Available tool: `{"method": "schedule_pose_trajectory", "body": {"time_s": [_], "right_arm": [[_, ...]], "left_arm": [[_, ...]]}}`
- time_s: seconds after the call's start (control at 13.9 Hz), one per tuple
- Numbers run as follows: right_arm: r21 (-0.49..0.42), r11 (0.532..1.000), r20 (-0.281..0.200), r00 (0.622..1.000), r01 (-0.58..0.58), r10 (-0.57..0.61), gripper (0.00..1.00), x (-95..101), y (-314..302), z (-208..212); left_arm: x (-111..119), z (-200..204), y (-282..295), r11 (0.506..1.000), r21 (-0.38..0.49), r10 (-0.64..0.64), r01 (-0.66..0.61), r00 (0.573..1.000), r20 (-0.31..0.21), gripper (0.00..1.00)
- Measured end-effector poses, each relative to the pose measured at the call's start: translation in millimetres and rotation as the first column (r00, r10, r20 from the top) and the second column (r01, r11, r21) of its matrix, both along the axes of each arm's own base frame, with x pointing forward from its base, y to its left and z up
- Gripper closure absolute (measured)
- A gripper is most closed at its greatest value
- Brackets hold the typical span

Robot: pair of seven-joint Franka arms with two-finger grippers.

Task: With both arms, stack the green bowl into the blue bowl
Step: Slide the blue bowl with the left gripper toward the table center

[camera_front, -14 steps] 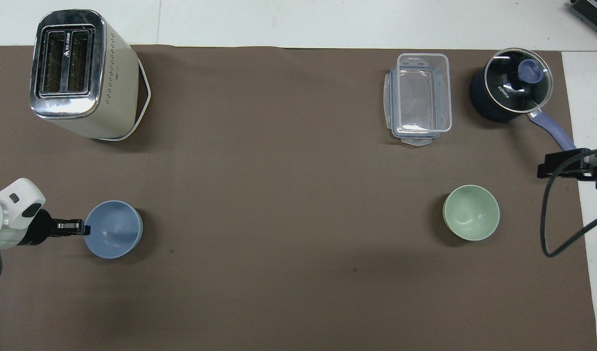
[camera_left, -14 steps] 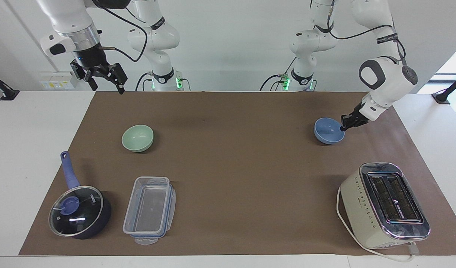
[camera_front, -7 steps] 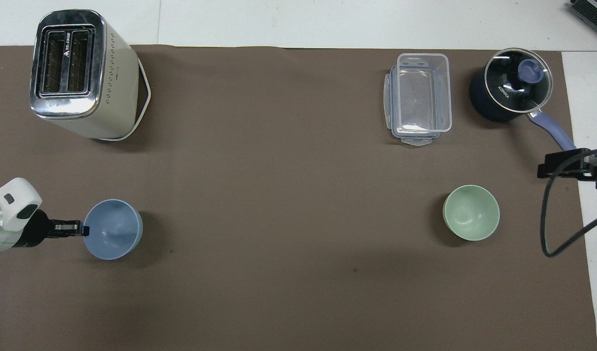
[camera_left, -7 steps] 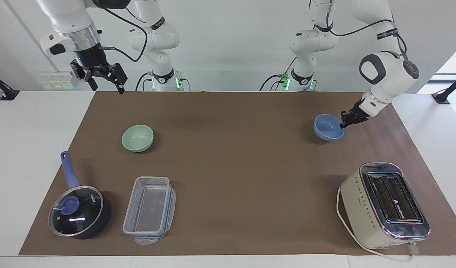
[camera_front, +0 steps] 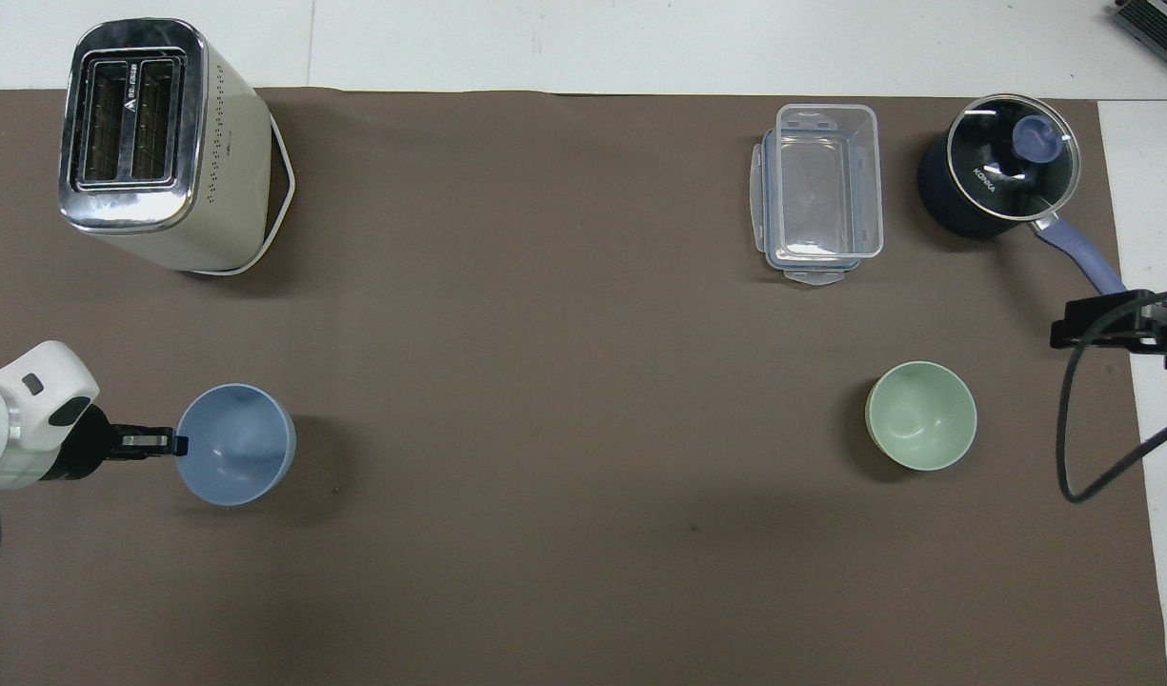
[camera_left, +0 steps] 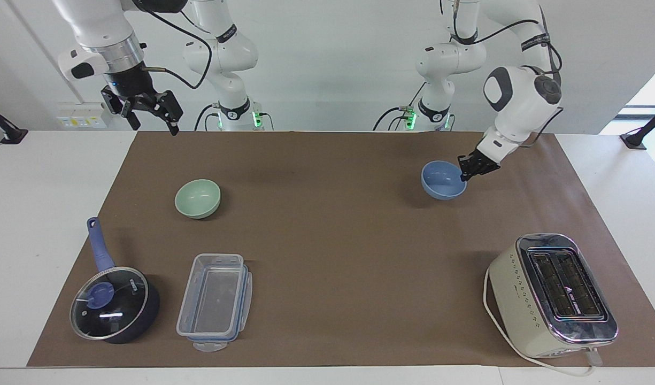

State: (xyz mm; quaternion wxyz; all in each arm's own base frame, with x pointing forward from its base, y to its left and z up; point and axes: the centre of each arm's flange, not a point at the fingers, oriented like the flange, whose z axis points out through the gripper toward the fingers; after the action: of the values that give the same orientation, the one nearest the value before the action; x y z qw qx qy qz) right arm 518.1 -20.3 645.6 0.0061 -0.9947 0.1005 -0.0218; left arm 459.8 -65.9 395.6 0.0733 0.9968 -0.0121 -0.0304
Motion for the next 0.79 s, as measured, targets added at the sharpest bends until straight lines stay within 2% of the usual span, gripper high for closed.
{"method": "schedule_pose_trajectory", "body": {"time_s": [0.14, 0.43, 0.65, 0.79], "right_arm": [[0.000, 1.000, 0.000, 1.000, 0.000, 0.000, 0.00, 0.0, 0.0, 0.0], [0.000, 1.000, 0.000, 1.000, 0.000, 0.000, 0.00, 0.0, 0.0, 0.0], [0.000, 1.000, 0.000, 1.000, 0.000, 0.000, 0.00, 0.0, 0.0, 0.0], [0.000, 1.000, 0.000, 1.000, 0.000, 0.000, 0.00, 0.0, 0.0, 0.0]], "left_arm": [[-9.1, -0.6, -54.5, 1.000, 0.021, 0.012, -0.012, 1.000, -0.004, 0.96], [-42.7, -0.4, -168.6, 0.997, 0.013, 0.070, -0.070, 0.997, 0.041, 0.96], [-61.3, -12.3, -225.6, 0.994, -0.020, 0.109, -0.108, 0.993, 0.056, 0.96], [-59.9, -21.0, -247.8, 0.992, -0.031, 0.122, -0.120, 0.991, 0.049, 0.96]]}}
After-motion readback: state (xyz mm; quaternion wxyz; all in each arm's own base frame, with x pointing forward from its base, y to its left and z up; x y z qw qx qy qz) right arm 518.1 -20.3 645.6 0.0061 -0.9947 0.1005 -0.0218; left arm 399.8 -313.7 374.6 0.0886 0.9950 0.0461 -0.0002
